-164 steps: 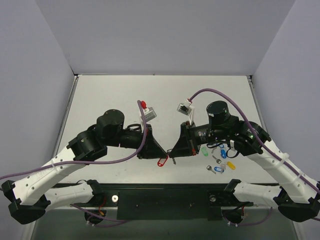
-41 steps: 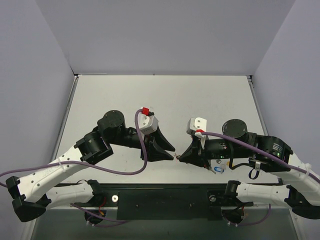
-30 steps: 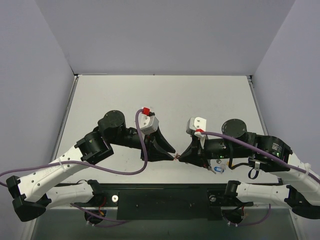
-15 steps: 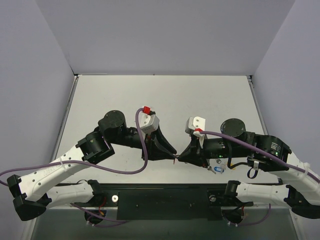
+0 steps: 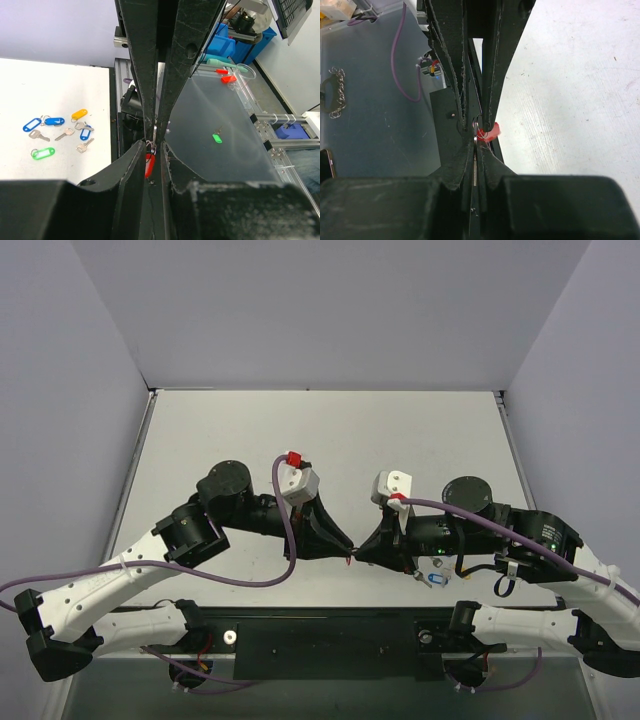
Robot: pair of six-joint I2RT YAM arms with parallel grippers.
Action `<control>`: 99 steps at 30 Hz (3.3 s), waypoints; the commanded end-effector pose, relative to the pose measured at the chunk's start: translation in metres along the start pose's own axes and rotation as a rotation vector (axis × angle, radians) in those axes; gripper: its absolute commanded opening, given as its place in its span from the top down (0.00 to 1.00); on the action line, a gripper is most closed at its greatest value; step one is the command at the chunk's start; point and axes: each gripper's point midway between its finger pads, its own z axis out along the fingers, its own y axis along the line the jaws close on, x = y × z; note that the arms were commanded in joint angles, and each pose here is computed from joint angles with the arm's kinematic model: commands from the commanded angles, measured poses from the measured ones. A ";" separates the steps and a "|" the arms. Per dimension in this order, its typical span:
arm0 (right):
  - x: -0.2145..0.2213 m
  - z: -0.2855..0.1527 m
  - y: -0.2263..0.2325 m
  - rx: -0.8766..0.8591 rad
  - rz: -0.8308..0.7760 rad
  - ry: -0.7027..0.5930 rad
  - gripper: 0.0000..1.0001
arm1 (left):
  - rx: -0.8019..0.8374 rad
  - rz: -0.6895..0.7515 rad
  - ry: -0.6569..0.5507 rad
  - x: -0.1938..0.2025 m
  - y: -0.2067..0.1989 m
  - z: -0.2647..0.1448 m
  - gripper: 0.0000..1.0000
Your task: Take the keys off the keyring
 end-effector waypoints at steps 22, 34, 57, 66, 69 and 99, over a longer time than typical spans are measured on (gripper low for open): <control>-0.035 -0.009 -0.020 0.141 0.055 -0.164 0.69 | -0.150 -0.146 -0.144 -0.043 0.023 0.010 1.00; -0.054 -0.030 -0.045 0.291 0.101 -0.357 0.69 | -0.082 -0.278 -0.302 -0.082 0.006 0.009 1.00; -0.171 -0.051 -0.028 -0.309 0.630 -0.611 0.64 | -0.187 -0.635 -0.453 -0.134 0.033 -0.027 1.00; -0.167 -0.047 -0.031 -0.332 0.678 -0.606 0.64 | -0.276 -0.702 -0.483 -0.134 0.049 -0.047 1.00; -0.158 -0.040 -0.039 -0.283 0.695 -0.582 0.65 | -0.285 -0.682 -0.494 -0.137 0.048 -0.050 1.00; -0.156 -0.037 -0.069 -0.138 0.711 -0.597 0.65 | -0.266 -0.599 -0.517 -0.149 0.029 -0.061 1.00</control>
